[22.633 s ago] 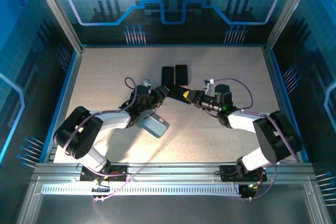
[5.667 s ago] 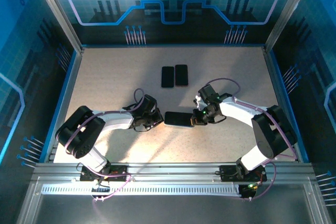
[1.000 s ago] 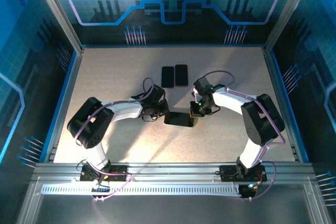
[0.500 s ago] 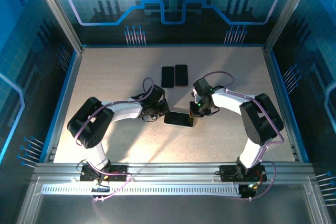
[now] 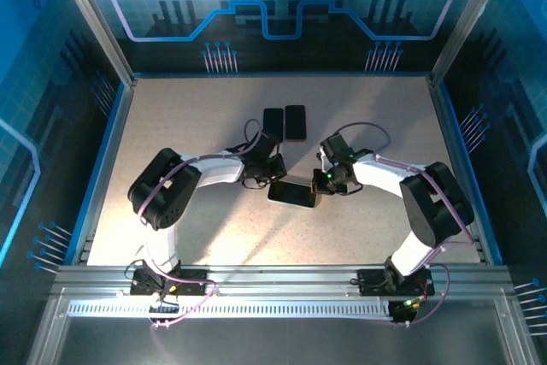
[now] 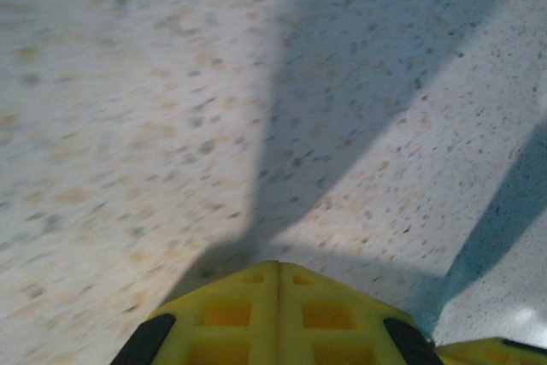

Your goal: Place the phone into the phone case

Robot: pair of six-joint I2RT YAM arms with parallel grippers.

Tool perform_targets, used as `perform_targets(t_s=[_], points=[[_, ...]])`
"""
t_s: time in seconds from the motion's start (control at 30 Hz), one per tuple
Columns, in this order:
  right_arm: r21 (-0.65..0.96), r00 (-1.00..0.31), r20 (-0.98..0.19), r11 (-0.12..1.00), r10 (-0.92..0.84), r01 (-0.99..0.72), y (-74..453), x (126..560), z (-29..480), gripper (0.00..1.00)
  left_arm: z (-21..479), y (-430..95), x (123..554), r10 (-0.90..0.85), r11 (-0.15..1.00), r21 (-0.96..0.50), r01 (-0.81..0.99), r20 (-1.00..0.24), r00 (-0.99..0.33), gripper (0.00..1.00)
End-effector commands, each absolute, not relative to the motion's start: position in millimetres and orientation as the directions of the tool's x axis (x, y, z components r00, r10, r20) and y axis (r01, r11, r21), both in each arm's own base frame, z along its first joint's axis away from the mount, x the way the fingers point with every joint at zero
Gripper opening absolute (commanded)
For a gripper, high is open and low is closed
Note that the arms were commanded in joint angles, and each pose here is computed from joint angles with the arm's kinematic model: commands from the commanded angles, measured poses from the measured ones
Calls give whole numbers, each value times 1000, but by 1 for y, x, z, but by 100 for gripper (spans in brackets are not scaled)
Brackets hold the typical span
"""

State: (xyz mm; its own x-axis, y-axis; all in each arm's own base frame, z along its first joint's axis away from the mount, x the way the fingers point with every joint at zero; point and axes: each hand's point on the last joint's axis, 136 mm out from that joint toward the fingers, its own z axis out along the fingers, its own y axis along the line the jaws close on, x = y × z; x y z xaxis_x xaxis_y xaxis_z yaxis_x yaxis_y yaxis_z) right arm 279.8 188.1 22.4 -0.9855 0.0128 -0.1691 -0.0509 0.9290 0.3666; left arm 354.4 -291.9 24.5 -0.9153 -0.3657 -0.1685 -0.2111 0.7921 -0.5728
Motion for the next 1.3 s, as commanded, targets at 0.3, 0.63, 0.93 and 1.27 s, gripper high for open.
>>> perform_targets(t_s=[0.3, 0.63, 0.93, 1.27], points=[[389, -986, -158, 921, 45, -21, 168, 259, 38, 0, 48, -309, 365, -290, 833, -544, -104, -268, -919, 5], [427, -987, -161, 902, 0, -69, 178, 259, 41, 0, 56, -269, 308, -280, 857, -495, -143, -215, -936, 6], [445, -989, -150, 892, -9, -76, 187, 266, 36, 0, 43, -274, 257, -215, 877, -462, -130, -137, -967, 5], [453, -991, -136, 888, -19, -79, 192, 273, 30, 0, 25, -289, 240, -171, 890, -440, -118, -84, -982, 6]])
